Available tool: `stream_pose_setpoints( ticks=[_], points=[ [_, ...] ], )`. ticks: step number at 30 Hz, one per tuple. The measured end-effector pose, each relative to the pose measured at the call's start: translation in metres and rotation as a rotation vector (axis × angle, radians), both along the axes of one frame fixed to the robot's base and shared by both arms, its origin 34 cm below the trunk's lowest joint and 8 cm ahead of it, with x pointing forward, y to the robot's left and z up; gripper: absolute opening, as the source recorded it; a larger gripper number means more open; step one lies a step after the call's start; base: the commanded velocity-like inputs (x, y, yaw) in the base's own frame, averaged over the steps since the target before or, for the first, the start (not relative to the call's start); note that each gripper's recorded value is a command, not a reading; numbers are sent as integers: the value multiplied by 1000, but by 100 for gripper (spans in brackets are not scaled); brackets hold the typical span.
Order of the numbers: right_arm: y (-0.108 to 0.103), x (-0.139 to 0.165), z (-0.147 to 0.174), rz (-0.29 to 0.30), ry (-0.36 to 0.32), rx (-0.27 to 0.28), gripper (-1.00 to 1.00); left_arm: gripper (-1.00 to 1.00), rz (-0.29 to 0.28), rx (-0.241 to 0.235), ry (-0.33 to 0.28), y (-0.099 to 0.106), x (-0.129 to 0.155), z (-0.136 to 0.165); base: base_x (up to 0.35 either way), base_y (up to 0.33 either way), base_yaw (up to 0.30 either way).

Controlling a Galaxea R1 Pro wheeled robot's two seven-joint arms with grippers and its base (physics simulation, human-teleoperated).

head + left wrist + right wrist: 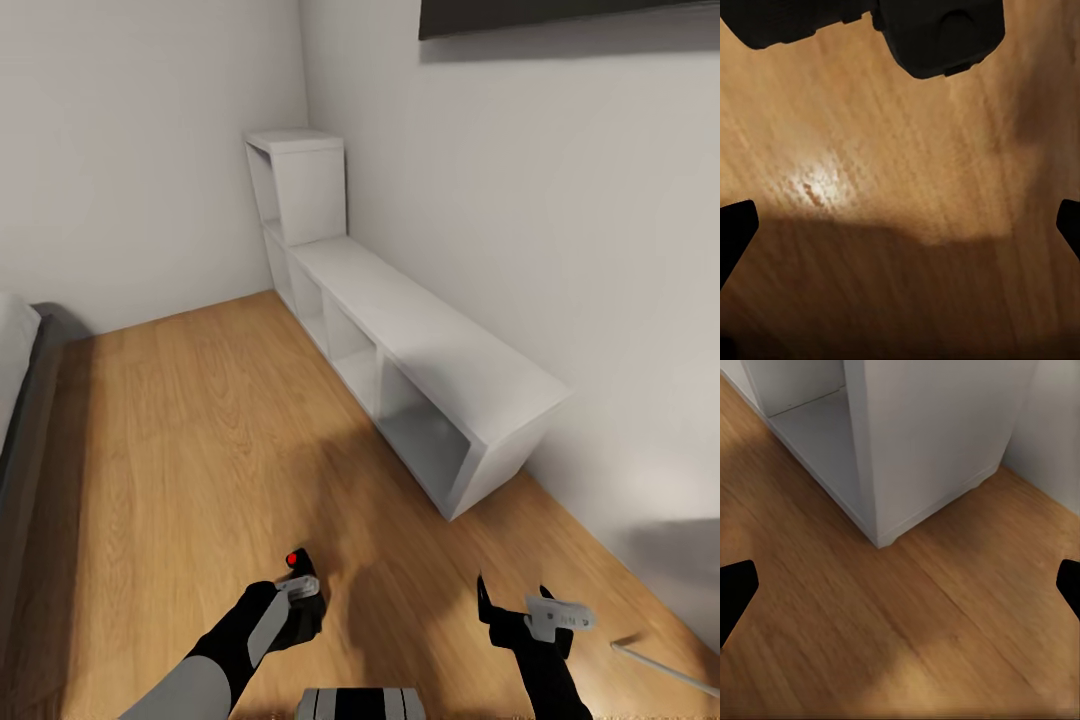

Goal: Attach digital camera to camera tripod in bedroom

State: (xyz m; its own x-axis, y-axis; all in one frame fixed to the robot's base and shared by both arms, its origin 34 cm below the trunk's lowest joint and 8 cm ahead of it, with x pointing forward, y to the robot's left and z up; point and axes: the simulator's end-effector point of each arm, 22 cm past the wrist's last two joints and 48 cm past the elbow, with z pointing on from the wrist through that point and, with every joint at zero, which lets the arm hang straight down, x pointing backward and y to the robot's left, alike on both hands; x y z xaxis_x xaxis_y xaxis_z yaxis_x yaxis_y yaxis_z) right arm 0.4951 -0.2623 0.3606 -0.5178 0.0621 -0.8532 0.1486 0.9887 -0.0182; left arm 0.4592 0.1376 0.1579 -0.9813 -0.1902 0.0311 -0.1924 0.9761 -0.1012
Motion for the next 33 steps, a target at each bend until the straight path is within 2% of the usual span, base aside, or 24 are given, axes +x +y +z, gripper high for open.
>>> stream_pose_setpoints(
  ticks=[16, 23, 28, 33],
  points=[
    [0, -9, -27, 0, 61, 0, 100, 100, 1, 0, 57, 0, -20, -23, 0, 0, 0],
    [0, -9, -27, 0, 61, 0, 100, 100, 5, 2, 30, 0, -9, -20, 0, 0, 0],
    [0, -9, -27, 0, 61, 0, 100, 100, 16, -1, -42, 1, 22, -9, 0, 0, 0],
    [0, -9, -27, 0, 61, 0, 100, 100, 13, -3, -49, 0, 25, -7, 0, 0, 0]
  ],
)
